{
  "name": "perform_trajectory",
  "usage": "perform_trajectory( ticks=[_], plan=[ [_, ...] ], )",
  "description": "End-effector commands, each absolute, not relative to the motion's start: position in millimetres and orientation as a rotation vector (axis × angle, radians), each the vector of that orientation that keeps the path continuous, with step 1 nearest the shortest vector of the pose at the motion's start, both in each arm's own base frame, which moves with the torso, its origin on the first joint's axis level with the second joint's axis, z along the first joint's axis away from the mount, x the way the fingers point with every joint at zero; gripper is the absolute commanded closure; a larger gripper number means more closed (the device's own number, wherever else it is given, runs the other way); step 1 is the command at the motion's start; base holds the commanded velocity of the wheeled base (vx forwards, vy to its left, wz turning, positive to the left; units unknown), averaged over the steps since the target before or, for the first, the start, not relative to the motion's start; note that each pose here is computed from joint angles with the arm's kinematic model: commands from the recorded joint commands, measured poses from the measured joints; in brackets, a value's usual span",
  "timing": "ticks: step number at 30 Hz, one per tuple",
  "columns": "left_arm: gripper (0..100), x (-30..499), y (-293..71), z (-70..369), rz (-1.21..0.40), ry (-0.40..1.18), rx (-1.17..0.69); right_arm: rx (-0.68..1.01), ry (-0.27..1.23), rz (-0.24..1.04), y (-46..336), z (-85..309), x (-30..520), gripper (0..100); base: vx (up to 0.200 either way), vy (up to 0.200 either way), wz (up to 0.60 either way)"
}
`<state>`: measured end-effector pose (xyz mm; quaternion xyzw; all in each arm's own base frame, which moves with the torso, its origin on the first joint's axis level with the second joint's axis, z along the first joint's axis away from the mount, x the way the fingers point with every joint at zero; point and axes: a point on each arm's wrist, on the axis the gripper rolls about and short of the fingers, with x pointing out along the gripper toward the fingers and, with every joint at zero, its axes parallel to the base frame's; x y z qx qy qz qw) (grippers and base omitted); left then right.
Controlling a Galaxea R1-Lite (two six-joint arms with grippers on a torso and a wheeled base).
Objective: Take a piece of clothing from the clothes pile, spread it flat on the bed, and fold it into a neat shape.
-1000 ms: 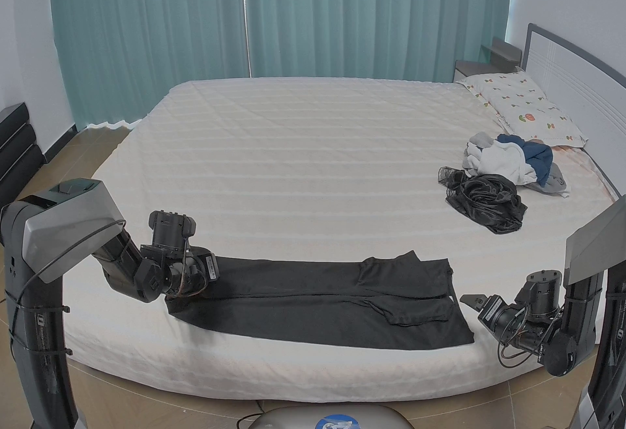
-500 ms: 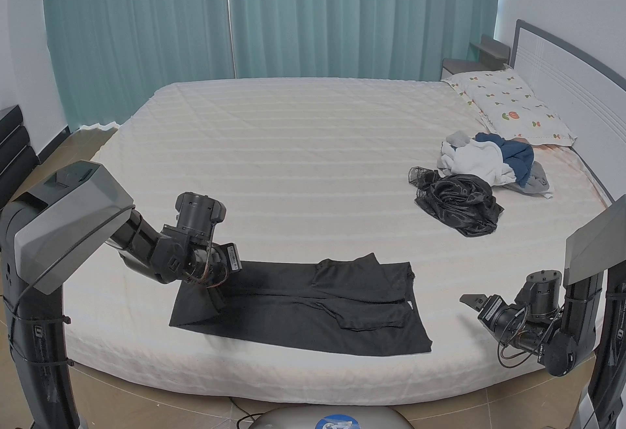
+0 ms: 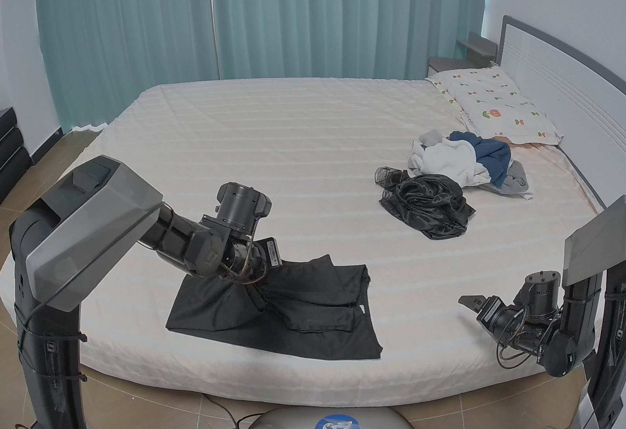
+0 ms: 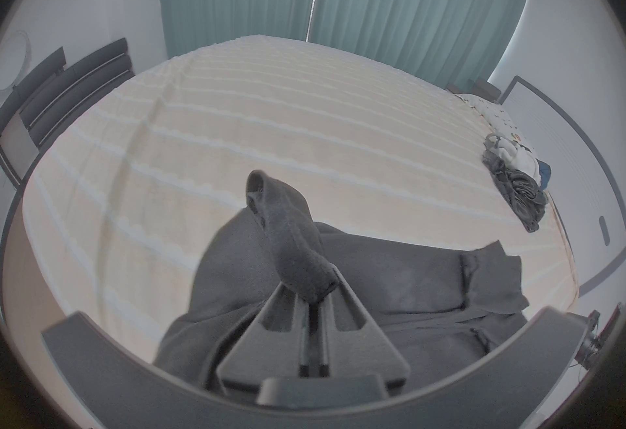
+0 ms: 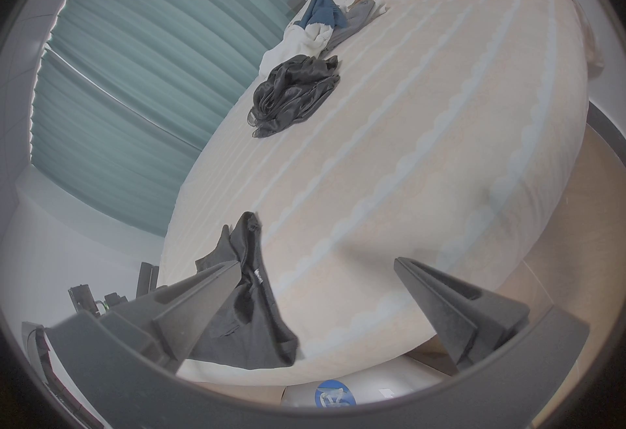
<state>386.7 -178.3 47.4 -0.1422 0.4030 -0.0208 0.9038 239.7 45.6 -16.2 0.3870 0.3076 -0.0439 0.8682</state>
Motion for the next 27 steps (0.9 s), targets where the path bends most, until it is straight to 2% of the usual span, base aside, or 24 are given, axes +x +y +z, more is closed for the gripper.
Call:
perform_trajectory(
  ticks=[1, 12, 21, 22, 27],
  plan=[
    [100, 385, -189, 40, -0.062, 0.847, -0.28, 0.81, 0.643, -0.088, 46, -17, 240, 0, 0.0, -0.2, 0.0],
    [100, 383, -217, 38, -0.097, 0.861, -0.295, 0.807, 0.649, -0.085, 48, -18, 240, 0, 0.0, -0.2, 0.0],
    [100, 383, -223, 22, -0.06, 0.878, -0.303, 0.806, 0.651, -0.083, 48, -18, 239, 0, 0.0, 0.0, 0.0],
    [0, 384, -223, 19, -0.054, 0.88, -0.301, 0.806, 0.653, -0.081, 49, -18, 239, 0, 0.0, 0.0, 0.0],
    [0, 386, -220, 20, -0.036, 0.876, -0.333, 0.804, 0.656, -0.084, 48, -18, 238, 0, 0.0, 0.0, 0.0]
  ],
)
